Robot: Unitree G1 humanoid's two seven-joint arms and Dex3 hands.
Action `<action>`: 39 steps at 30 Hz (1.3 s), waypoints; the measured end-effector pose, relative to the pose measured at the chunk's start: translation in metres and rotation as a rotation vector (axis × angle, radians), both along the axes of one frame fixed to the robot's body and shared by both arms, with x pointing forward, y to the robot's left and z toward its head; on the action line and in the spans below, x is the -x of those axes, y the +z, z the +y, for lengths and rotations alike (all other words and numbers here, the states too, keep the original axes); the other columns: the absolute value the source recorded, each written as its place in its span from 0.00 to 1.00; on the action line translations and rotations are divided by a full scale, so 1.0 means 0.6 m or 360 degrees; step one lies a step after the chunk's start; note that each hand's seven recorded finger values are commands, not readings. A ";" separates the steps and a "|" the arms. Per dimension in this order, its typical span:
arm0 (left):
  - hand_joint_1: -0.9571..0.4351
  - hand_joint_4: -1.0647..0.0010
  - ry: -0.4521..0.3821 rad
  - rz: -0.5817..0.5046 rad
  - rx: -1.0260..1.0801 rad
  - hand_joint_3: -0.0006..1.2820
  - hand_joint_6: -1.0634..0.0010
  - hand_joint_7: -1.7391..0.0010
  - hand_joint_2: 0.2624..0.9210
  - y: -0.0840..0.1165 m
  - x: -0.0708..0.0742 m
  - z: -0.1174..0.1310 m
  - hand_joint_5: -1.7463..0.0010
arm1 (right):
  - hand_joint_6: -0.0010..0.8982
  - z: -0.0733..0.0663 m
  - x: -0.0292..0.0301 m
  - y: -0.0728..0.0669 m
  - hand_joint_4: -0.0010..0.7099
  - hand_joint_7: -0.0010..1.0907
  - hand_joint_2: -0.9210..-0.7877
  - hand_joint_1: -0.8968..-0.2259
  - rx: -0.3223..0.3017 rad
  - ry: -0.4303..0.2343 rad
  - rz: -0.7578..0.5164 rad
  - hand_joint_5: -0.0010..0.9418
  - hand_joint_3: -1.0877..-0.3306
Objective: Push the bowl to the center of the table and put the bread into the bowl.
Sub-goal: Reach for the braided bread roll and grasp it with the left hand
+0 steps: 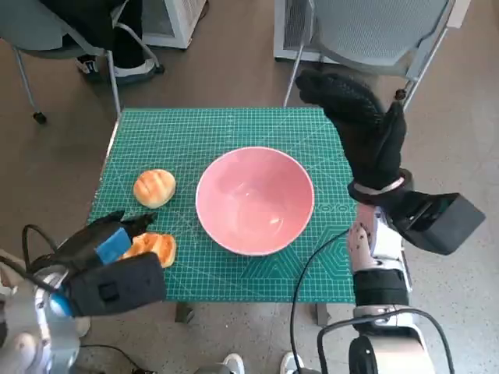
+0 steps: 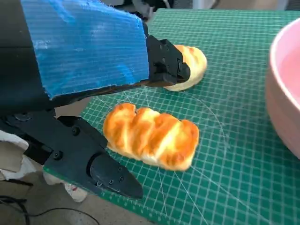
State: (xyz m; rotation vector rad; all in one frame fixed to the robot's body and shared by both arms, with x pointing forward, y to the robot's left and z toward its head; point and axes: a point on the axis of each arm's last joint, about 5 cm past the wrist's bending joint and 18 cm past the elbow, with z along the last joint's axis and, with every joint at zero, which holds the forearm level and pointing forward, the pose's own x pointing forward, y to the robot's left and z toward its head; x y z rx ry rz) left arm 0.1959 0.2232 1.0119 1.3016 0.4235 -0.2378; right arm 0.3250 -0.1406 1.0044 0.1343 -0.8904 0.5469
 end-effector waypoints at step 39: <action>0.51 0.87 0.0093 0.0128 -0.0139 0.01 0.71 1.00 0.71 -0.074 -0.061 -0.003 1.00 | 0.17 0.000 0.0027 -0.002 0.16 0.14 0.00 0.28 0.0002 0.0005 0.0015 0.00 0.22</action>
